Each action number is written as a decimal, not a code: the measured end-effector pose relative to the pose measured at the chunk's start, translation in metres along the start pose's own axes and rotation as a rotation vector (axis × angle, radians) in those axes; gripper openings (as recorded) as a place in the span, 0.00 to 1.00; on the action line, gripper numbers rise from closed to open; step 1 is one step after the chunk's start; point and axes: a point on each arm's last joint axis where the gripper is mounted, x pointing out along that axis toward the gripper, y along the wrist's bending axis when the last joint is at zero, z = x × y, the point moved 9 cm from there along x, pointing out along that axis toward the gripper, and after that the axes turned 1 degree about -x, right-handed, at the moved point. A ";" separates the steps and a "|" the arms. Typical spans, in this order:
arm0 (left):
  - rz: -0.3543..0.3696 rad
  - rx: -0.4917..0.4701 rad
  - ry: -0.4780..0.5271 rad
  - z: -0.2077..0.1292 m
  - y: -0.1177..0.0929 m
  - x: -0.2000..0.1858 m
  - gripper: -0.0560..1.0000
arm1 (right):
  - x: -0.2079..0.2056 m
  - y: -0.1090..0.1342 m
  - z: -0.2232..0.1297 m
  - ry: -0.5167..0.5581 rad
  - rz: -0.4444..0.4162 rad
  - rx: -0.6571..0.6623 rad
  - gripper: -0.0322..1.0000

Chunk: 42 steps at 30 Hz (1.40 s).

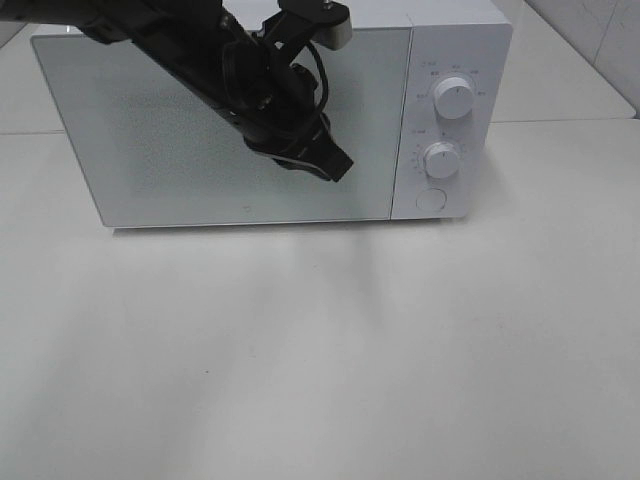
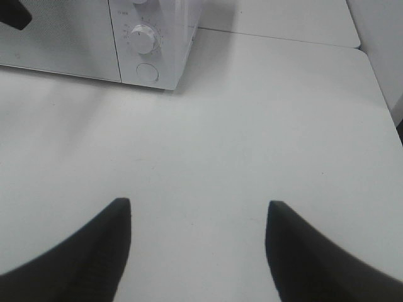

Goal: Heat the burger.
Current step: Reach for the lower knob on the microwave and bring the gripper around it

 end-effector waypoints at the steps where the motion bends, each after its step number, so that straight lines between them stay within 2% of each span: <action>1: 0.011 -0.034 0.070 -0.011 0.000 -0.009 0.05 | 0.000 0.000 0.000 0.000 0.000 0.000 0.61; 3: 0.015 -0.058 0.105 -0.016 -0.001 -0.014 0.05 | 0.000 0.000 0.000 0.000 0.000 0.000 0.61; 4: 0.016 -0.101 0.174 -0.027 -0.003 -0.021 0.05 | 0.000 0.000 0.000 0.000 0.000 0.000 0.61; 5: 0.016 -0.101 0.174 -0.027 -0.003 -0.021 0.05 | 0.000 0.000 0.000 0.000 0.000 0.000 0.61; 7: 0.020 -0.157 0.266 -0.042 -0.006 -0.030 0.05 | 0.000 0.000 0.000 0.000 0.000 0.000 0.61; 8: 0.020 -0.157 0.266 -0.042 -0.006 -0.030 0.05 | 0.000 0.000 0.000 0.000 0.000 0.000 0.61; 9: 0.021 -0.194 0.335 -0.054 -0.009 -0.037 0.05 | 0.000 0.000 0.000 0.000 0.000 0.000 0.61; 10: 0.021 -0.194 0.335 -0.054 -0.009 -0.037 0.05 | 0.000 0.000 0.000 0.000 0.000 0.000 0.61; 11: 0.024 -0.217 0.397 -0.064 -0.011 -0.043 0.05 | 0.000 0.000 0.000 0.000 0.000 0.000 0.61; 15: 0.053 -0.257 0.486 -0.078 -0.009 -0.056 0.05 | 0.000 0.000 0.000 0.000 0.000 0.000 0.61; 18: 0.067 -0.303 0.502 -0.081 -0.006 -0.061 0.05 | 0.000 0.000 0.000 0.000 0.000 0.000 0.61; 20: 0.096 -0.373 0.488 -0.083 0.007 -0.068 0.05 | 0.000 0.000 0.000 0.000 0.000 0.000 0.61; 21: 0.096 -0.373 0.488 -0.083 0.007 -0.068 0.05 | 0.000 0.000 0.000 0.000 0.000 0.000 0.61; 23: 0.128 -0.430 0.466 -0.084 0.022 -0.080 0.05 | 0.000 0.000 0.000 0.000 0.000 0.000 0.61; 24: 0.128 -0.430 0.466 -0.084 0.022 -0.080 0.05 | 0.000 0.000 0.000 0.000 0.000 0.000 0.61; 26: 0.164 -0.487 0.430 -0.088 0.039 -0.101 0.05 | 0.000 0.000 0.000 0.000 0.000 0.000 0.61; 29: 0.172 -0.503 0.424 -0.091 0.042 -0.108 0.05 | 0.000 0.000 0.000 0.000 0.000 0.000 0.61; 35: 0.240 -0.607 0.433 -0.125 0.060 -0.139 0.05 | 0.000 0.000 0.000 0.000 0.000 0.000 0.61; 36: 0.271 -0.647 0.444 -0.140 0.065 -0.150 0.05 | 0.000 0.000 0.000 0.000 0.000 0.000 0.61; 37: 0.292 -0.681 0.454 -0.153 0.065 -0.158 0.05 | 0.000 0.000 0.000 0.000 0.000 0.000 0.61; 40: 0.298 -0.687 0.457 -0.158 0.064 -0.162 0.05 | 0.000 0.000 0.000 0.000 0.000 0.000 0.61; 42: 0.306 -0.694 0.464 -0.177 0.049 -0.177 0.05 | 0.000 0.000 0.000 0.000 0.000 0.000 0.61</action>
